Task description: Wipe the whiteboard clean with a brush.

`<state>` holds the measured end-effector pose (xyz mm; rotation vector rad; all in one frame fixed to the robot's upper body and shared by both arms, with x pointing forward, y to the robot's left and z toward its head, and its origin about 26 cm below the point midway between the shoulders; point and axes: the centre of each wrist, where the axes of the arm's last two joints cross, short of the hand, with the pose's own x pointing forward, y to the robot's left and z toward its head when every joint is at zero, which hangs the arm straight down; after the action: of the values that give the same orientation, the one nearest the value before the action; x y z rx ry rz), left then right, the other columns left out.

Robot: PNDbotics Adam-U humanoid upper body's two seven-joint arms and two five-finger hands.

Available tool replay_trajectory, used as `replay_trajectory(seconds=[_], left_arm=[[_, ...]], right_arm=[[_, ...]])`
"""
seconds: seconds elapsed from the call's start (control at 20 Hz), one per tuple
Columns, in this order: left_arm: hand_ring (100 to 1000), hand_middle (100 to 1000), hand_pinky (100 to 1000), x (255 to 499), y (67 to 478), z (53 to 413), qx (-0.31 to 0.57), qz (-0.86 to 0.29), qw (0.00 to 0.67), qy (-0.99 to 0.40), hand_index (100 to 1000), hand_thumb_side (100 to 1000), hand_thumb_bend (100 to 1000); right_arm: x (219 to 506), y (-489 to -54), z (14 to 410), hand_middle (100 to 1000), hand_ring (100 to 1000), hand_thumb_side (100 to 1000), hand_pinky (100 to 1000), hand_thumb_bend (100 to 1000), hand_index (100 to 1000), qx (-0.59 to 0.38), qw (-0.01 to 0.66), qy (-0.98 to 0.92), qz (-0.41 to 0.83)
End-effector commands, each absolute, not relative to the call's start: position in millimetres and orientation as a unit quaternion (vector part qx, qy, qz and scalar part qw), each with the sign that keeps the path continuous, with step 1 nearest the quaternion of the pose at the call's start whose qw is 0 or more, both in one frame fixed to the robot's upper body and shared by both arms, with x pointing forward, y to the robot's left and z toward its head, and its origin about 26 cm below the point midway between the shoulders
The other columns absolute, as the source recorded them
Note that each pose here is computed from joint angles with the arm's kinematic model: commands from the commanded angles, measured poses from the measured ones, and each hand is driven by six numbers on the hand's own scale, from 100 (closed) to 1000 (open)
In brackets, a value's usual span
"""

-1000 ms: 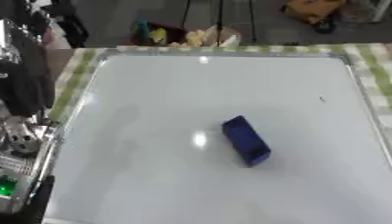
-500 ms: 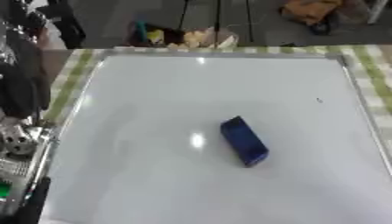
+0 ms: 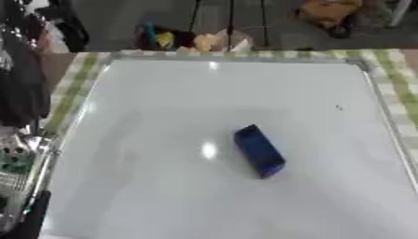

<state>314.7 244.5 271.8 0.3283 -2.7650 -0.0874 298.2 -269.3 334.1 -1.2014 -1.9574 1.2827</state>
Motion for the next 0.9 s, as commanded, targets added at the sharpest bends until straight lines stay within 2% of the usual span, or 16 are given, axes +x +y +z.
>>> replay_trajectory(seconds=[0.05,0.25,0.9], left_arm=[[827,746,670,311,246,279,0.118,-0.043,0.164,-0.979,831,984,100],[826,746,670,311,245,279,0.116,-0.044,0.163,-0.979,830,981,100],[823,738,669,311,242,280,0.111,-0.047,0.164,-0.979,822,975,100]], right_arm=[[292,-267,346,644,621,948,641,100,100,-0.471,0.244,-0.685,0.5],[293,-257,349,682,668,965,659,100,100,-0.479,0.261,-0.634,0.548],[293,-227,354,700,700,941,666,100,120,-0.447,0.302,-0.582,0.608]])
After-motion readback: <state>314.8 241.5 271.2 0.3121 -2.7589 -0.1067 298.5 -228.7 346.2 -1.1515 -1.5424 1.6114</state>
